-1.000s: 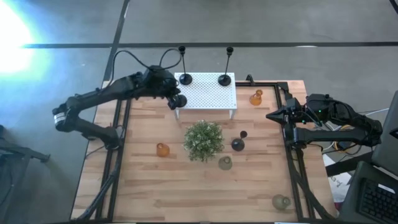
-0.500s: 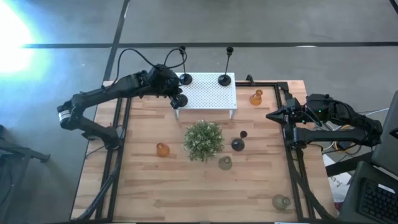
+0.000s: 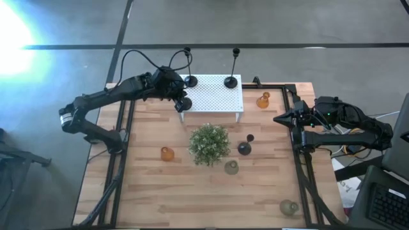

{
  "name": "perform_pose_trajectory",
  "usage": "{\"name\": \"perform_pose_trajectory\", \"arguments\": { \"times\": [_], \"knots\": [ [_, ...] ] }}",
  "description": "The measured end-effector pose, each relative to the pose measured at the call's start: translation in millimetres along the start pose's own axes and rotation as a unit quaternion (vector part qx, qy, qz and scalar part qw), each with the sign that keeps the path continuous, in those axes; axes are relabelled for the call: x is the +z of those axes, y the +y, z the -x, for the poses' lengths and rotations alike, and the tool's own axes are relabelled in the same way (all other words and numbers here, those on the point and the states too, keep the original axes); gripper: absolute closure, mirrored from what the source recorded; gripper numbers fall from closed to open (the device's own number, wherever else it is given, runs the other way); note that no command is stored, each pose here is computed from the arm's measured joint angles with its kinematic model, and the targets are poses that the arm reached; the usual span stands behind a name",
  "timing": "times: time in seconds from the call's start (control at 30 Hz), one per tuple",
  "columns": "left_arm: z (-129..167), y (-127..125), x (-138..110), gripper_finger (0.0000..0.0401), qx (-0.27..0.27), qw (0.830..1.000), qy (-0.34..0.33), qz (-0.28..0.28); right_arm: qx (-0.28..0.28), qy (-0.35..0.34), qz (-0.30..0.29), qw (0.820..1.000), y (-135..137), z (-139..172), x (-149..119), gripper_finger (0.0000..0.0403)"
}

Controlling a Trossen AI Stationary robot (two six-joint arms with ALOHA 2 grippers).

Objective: Pick & Place candle stick holders
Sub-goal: Move the bottom black candle holder to the top left of the table

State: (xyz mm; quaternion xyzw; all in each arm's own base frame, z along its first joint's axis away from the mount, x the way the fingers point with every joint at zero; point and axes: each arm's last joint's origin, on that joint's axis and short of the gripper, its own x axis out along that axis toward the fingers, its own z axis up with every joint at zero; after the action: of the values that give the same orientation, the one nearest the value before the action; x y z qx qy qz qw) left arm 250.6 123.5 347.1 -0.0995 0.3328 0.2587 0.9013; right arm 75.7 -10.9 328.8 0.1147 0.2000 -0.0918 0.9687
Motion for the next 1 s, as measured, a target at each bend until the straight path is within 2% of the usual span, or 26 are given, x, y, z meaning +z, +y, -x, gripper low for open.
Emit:
{"name": "perform_pose_trajectory", "arguments": {
  "times": [0.27, 0.33, 0.5, 0.7, 0.8, 1.0],
  "knots": [
    [-0.3, 0.1, -0.3, 0.0384, 0.002, 1.000, 0.000, -0.007, 0.000, 0.000, 0.000, 1.000, 0.0, 0.0, 0.0, 0.0390],
    [-0.2, 1.5, -1.1, 0.0384, 0.026, 1.000, 0.004, -0.008, 0.000, 0.000, 0.000, 1.000, 0.0, 0.0, 0.0, 0.0390],
    [2.8, 12.5, -10.8, 0.0384, 0.140, 0.990, 0.032, 0.003, 0.000, 0.000, 0.000, 1.000, 0.0, -0.1, 0.0, 0.0390],
    [4.6, 22.4, -25.7, 0.0384, 0.158, 0.986, 0.029, 0.035, 0.000, 0.000, 0.000, 1.000, 0.0, 0.0, 0.0, 0.0390],
    [4.0, 28.9, -37.0, 0.0384, 0.168, 0.984, 0.020, 0.059, 0.000, 0.000, 0.000, 1.000, 0.0, -0.1, 0.0, 0.0390],
    [-9.6, 44.8, -77.1, 0.0384, 0.177, 0.978, 0.038, 0.107, 0.000, 0.000, 0.000, 1.000, 0.0, 0.0, -0.1, 0.0390]
  ]
}}
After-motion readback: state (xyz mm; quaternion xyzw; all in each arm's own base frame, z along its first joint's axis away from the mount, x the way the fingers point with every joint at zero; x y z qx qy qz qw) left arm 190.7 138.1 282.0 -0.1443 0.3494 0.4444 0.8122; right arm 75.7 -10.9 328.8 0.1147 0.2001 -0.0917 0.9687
